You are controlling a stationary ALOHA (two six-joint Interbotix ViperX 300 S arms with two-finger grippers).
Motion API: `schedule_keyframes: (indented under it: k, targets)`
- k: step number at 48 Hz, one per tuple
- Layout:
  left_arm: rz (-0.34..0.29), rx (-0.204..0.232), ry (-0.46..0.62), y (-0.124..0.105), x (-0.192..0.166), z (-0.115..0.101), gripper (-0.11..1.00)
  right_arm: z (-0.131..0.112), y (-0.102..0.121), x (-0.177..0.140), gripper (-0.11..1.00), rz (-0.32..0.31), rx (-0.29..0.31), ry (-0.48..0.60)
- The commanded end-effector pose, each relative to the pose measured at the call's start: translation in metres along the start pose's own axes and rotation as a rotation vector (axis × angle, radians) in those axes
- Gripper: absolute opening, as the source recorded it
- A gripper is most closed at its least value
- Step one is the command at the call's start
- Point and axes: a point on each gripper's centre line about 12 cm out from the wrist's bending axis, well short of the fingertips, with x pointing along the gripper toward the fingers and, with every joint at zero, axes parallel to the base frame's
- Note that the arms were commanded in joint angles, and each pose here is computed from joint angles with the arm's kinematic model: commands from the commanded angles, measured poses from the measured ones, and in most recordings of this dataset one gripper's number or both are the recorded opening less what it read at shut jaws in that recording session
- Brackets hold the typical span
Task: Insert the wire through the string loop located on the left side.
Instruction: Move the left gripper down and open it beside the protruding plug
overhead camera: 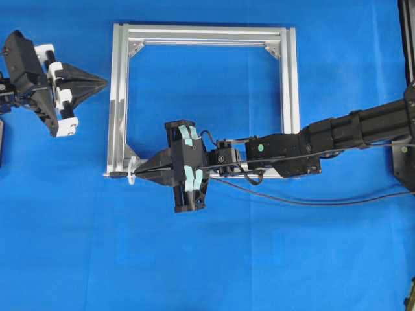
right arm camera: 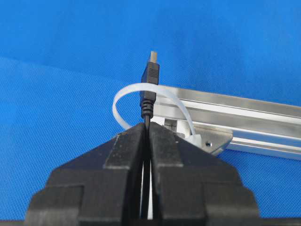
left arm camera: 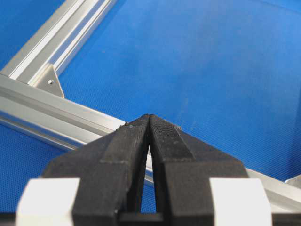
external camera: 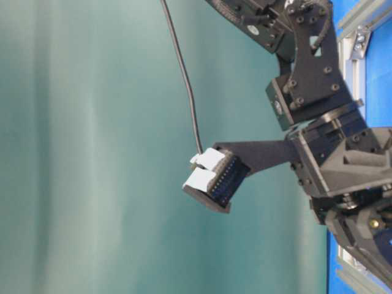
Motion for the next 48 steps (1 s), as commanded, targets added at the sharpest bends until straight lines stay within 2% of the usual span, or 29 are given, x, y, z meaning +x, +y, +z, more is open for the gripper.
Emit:
schedule_keyframes:
  k: [1, 8, 15, 26, 41, 48]
  targets:
    - [-0.002, -0.001, -0.015, 0.000, 0.000, 0.004, 0.00, 0.017, -0.001, -0.001, -0.01, -0.003, 0.005, -0.042]
    - [-0.015, -0.002, -0.001, -0.004, 0.000, 0.003, 0.00, 0.016, -0.001, -0.002, -0.01, -0.003, 0.005, -0.039]
    - [-0.077, -0.013, 0.017, -0.018, -0.003, -0.001, 0.00, 0.016, -0.001, -0.002, -0.01, -0.002, 0.002, -0.039]
    - [-0.229, 0.015, 0.018, -0.052, -0.016, -0.004, 0.00, 0.016, -0.001, -0.002, -0.01, -0.003, 0.004, -0.039]
    - [-0.460, 0.059, -0.051, -0.103, -0.038, 0.009, 0.00, 0.015, -0.001, -0.002, -0.01, -0.003, 0.005, -0.036]
    - [-0.512, 0.072, -0.057, -0.116, -0.040, 0.011, 0.00, 0.015, -0.001, -0.002, -0.01, -0.003, 0.004, -0.036]
